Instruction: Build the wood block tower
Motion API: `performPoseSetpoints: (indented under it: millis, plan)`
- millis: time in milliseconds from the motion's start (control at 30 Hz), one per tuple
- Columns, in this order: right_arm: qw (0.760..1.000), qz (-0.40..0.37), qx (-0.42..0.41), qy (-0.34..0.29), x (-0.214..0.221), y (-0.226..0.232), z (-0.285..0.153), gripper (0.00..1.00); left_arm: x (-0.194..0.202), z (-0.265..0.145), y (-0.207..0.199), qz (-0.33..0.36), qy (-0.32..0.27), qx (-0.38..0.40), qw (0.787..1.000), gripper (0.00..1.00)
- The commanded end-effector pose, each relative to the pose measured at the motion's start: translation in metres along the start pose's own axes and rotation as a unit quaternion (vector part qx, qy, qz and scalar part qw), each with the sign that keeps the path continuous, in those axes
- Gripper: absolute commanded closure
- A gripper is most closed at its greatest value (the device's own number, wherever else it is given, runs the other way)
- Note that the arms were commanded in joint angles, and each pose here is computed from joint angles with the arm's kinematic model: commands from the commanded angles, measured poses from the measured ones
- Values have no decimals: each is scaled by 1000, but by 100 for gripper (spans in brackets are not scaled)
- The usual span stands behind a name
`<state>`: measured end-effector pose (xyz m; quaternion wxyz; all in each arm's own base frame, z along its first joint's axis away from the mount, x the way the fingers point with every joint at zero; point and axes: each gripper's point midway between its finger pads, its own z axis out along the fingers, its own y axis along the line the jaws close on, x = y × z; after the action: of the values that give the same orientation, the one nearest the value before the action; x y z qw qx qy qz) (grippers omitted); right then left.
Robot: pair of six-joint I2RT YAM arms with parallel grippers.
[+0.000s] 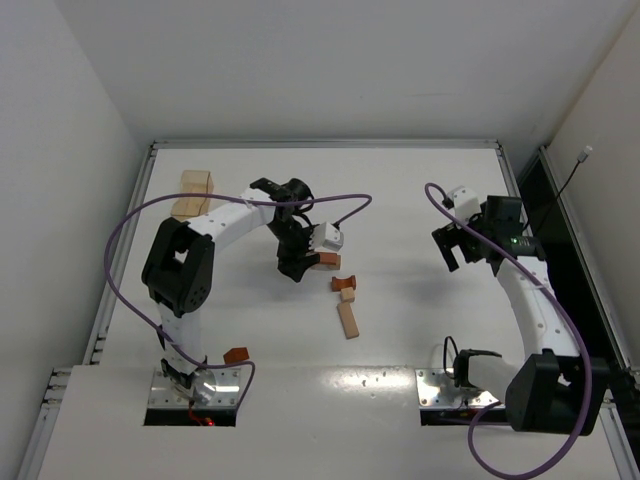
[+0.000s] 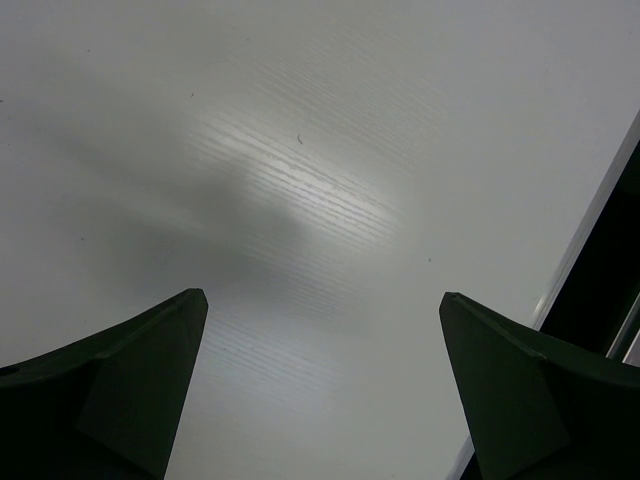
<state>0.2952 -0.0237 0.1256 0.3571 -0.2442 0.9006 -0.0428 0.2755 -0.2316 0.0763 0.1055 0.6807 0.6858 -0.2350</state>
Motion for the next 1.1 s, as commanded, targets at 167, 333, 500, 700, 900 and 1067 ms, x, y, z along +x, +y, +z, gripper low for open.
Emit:
performPoseSetpoints:
  millis: [167,333,500,700,900,1067]
  plan:
    - [1000,1,16,-22,-10,-7,-4,0,-19,-7,4,29,-29,-11,999,43]
    - [1000,1,16,-22,-10,-7,-4,0,-16,-5,8,29,-22,-17,999,42]
    - [1000,1,16,-22,-10,-7,-4,0,-19,-5,12,29,-27,-24,999,41]
    - [999,0,18,-26,-12,-8,-4,0,-18,-4,15,29,-23,-26,999,41]
    - [999,0,18,-26,-12,-8,-4,0,-14,-6,3,24,-22,-16,999,44]
    - [1000,1,16,-22,-10,-7,-4,0,0,-15,-31,22,-24,-12,999,74]
